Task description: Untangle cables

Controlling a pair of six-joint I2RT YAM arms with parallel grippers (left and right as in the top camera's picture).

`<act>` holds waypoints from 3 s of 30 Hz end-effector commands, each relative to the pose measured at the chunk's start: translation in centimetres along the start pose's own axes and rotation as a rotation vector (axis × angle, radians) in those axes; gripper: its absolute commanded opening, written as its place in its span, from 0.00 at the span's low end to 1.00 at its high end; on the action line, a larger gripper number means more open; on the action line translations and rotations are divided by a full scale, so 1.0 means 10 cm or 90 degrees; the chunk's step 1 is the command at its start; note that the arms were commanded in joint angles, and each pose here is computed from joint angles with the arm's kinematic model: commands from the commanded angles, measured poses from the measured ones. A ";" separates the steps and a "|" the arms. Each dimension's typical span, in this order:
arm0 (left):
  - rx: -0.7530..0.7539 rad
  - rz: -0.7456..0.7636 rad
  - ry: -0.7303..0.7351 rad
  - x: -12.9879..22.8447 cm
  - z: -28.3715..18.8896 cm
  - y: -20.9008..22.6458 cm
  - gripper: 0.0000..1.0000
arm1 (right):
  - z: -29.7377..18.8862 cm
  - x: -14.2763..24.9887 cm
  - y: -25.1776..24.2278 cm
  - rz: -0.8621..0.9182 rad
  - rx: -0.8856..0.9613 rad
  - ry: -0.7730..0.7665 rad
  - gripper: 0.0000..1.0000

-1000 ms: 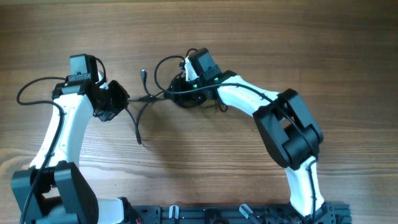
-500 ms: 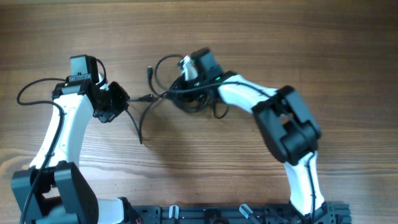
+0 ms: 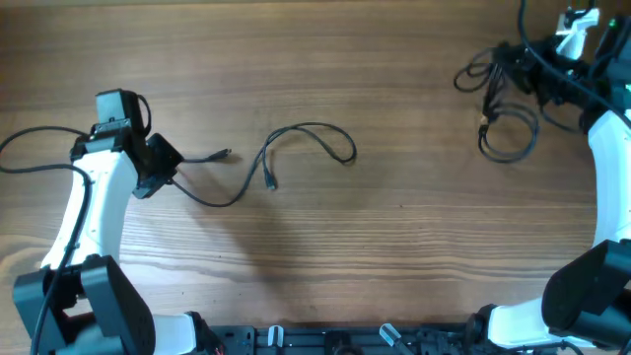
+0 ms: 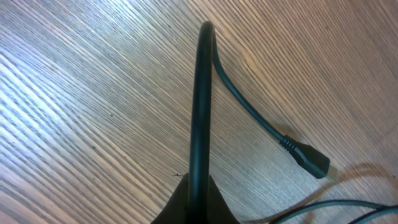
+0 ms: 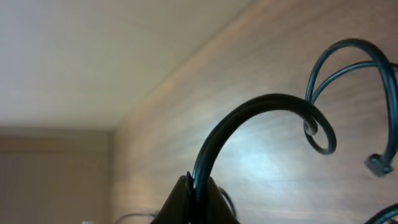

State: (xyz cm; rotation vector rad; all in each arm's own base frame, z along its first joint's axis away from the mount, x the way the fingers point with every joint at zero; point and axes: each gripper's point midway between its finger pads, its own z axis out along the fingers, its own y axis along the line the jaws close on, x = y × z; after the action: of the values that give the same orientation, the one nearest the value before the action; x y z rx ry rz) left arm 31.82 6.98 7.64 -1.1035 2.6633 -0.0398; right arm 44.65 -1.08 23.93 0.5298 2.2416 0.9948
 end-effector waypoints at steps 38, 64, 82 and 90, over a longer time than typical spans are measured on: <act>0.119 0.323 0.234 1.18 0.02 -0.86 1.00 | 1.12 1.86 0.74 -0.253 0.197 0.170 0.87; 0.034 -0.053 -0.037 -0.51 -1.13 -0.13 1.00 | 1.53 3.77 1.53 -0.349 0.068 0.397 0.83; 0.066 0.034 0.060 0.20 -0.34 -0.44 1.00 | 2.57 3.68 0.52 -0.279 0.271 0.247 0.72; 0.078 0.062 0.056 0.27 -0.35 -0.57 1.00 | 2.61 3.76 0.40 -0.266 0.280 0.267 0.56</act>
State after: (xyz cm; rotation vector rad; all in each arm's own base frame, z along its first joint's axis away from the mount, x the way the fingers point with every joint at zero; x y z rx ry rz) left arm 33.24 1.20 11.29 -0.9501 2.7433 -0.2168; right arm 35.44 36.91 0.98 -0.0217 2.7821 0.4504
